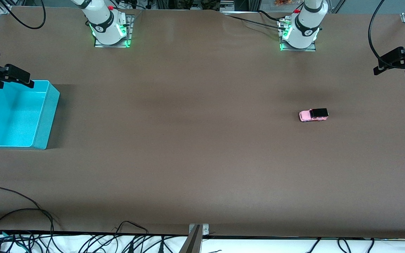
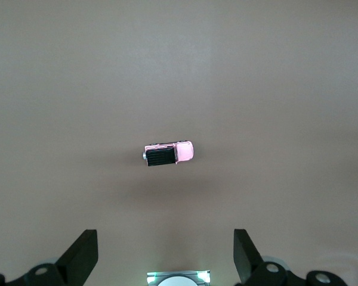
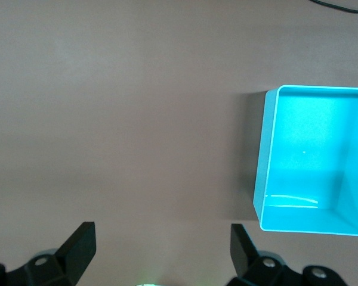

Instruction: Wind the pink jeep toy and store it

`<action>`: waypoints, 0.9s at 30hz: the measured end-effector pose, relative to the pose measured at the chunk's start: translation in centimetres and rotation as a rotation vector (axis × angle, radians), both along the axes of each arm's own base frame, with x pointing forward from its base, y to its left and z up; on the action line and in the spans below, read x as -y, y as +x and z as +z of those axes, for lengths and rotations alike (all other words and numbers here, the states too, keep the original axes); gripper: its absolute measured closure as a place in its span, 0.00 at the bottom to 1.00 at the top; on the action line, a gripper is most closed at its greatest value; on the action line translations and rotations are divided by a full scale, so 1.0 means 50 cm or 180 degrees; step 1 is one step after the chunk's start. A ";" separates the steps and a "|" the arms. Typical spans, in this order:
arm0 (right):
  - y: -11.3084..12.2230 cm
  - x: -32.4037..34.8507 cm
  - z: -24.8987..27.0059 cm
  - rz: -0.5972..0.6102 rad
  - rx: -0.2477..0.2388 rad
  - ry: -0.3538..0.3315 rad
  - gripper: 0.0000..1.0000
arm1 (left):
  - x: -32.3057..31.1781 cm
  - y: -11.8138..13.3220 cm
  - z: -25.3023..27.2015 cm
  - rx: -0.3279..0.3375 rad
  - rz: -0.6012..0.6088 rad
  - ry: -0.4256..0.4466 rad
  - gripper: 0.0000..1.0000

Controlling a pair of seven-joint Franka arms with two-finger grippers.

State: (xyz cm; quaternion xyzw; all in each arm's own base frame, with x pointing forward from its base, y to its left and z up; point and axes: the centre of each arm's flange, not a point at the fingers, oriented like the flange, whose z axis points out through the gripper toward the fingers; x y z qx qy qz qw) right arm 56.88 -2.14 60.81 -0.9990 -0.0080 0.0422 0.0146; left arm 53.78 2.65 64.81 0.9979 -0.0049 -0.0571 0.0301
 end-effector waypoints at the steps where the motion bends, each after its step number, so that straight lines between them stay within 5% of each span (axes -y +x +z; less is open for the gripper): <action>1: 0.000 0.000 0.000 0.0000 -0.0001 0.0000 0.00 | 0.000 0.000 0.000 -0.0004 0.0000 0.0000 0.00; 27: 0.000 -0.016 0.004 0.0047 0.0027 0.0003 0.00 | 0.000 -0.001 -0.002 -0.0020 -0.0001 -0.0001 0.00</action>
